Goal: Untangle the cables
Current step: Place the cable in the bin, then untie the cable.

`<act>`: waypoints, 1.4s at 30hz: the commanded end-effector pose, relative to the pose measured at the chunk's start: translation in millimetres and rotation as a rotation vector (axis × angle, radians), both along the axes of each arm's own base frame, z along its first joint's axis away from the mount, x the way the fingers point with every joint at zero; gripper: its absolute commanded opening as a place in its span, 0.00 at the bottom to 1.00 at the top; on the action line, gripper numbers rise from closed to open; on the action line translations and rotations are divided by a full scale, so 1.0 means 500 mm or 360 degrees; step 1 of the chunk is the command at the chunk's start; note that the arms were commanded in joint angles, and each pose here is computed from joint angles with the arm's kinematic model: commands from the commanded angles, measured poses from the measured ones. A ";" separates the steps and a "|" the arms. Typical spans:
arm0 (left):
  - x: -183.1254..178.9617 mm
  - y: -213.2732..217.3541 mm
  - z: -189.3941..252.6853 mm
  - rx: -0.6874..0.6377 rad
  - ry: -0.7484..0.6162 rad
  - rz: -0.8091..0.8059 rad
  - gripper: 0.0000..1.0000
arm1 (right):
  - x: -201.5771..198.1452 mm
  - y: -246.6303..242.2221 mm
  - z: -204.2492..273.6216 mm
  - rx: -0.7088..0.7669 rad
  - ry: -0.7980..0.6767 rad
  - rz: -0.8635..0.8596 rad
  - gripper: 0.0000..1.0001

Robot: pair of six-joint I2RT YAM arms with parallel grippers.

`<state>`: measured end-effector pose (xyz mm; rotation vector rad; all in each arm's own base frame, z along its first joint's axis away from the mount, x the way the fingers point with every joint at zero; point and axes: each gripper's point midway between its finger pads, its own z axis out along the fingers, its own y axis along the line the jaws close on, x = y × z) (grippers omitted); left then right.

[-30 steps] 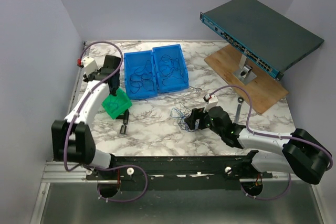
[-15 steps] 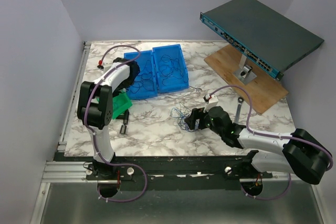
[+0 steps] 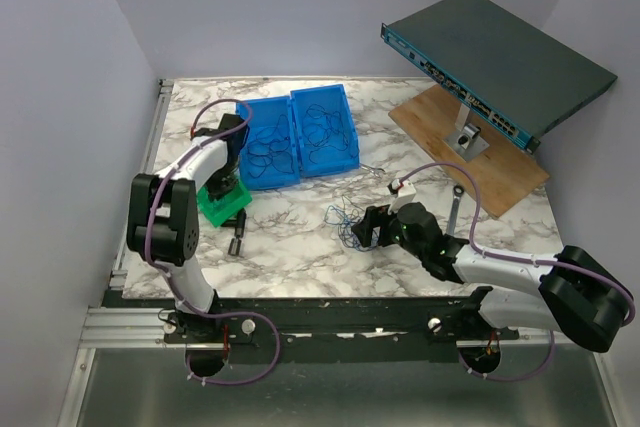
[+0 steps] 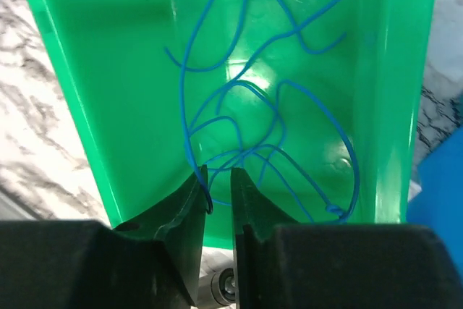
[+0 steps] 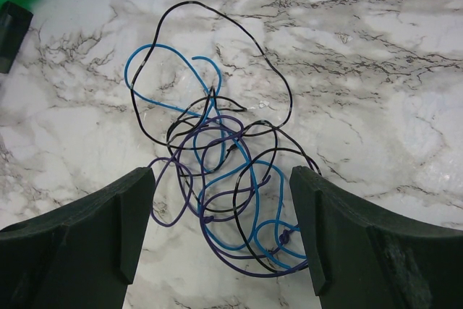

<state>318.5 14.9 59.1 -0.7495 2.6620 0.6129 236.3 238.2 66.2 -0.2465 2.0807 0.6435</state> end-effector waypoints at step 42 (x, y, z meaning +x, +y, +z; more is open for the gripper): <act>-0.155 -0.398 0.269 -0.1070 -0.1893 -0.1670 0.99 | 0.046 -0.039 -0.014 -0.0281 0.0376 -0.0088 0.81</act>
